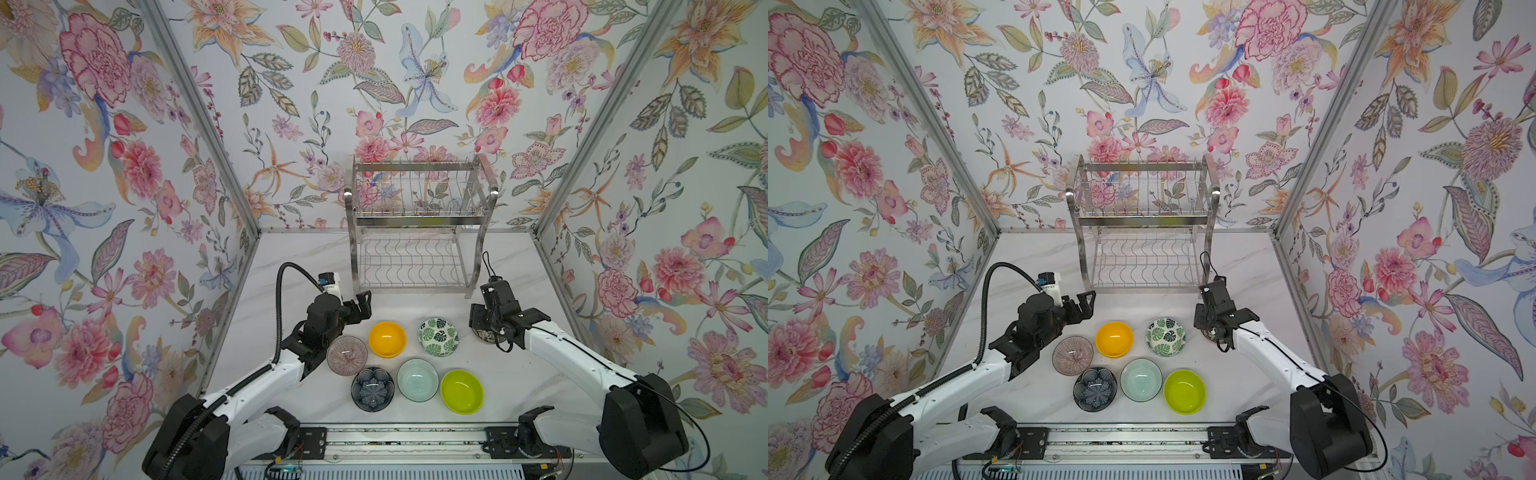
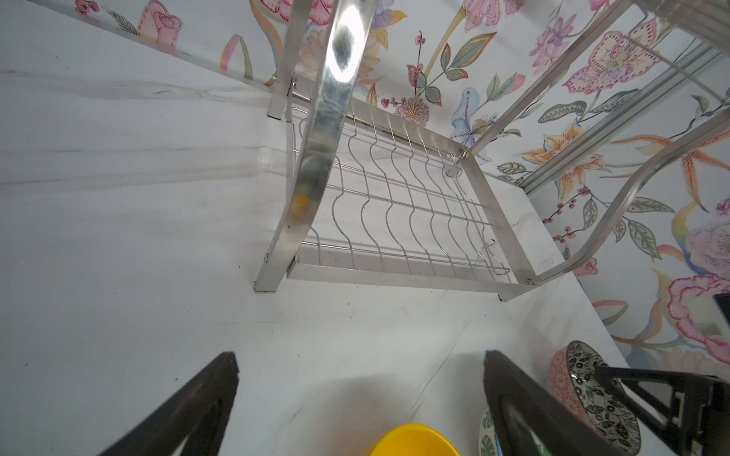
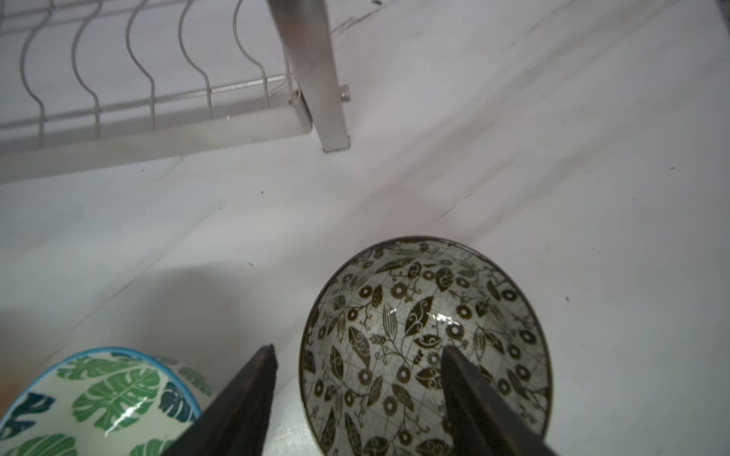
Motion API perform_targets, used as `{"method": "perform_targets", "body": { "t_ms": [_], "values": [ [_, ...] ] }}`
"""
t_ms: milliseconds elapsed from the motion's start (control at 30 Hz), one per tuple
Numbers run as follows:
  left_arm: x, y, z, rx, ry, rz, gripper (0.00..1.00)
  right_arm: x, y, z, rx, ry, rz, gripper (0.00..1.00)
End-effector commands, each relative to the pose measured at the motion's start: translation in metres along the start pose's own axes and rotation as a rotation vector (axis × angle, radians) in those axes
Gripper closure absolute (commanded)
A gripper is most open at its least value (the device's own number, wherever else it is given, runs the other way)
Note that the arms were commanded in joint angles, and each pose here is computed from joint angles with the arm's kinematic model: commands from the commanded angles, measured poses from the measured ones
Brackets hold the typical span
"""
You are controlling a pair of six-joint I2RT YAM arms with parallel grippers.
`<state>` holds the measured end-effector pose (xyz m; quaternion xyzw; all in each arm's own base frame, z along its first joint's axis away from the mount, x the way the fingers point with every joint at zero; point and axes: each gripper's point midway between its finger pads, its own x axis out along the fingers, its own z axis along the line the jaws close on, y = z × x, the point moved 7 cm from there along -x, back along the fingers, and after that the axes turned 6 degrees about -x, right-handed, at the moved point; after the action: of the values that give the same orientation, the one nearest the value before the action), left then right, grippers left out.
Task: Load bowls into a dish rack
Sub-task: Pick up the bowl from the middle-right of the table.
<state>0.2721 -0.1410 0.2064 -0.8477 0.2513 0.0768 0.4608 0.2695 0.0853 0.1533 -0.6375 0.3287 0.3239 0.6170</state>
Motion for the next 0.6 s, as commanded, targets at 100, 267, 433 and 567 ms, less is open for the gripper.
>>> {"method": "perform_targets", "body": {
  "t_ms": [100, 267, 433, 567],
  "values": [
    [-0.008, -0.007, 0.003, -0.139, 0.101, 0.022, 0.01, 0.014, 0.002, 0.008, -0.048, -0.007, 0.053, 0.39],
    [-0.006, 0.002, 0.009, -0.173, 0.111, 0.027, 0.01, 0.031, 0.002, 0.013, -0.07, -0.004, 0.096, 0.45],
    [-0.004, 0.006, 0.012, -0.195, 0.11, 0.028, 0.01, 0.041, 0.002, 0.013, -0.078, 0.017, 0.111, 0.57],
    [-0.001, 0.007, 0.012, -0.197, 0.115, 0.038, 0.01, 0.046, 0.003, 0.012, -0.075, 0.016, 0.117, 0.64]
  ]
}}
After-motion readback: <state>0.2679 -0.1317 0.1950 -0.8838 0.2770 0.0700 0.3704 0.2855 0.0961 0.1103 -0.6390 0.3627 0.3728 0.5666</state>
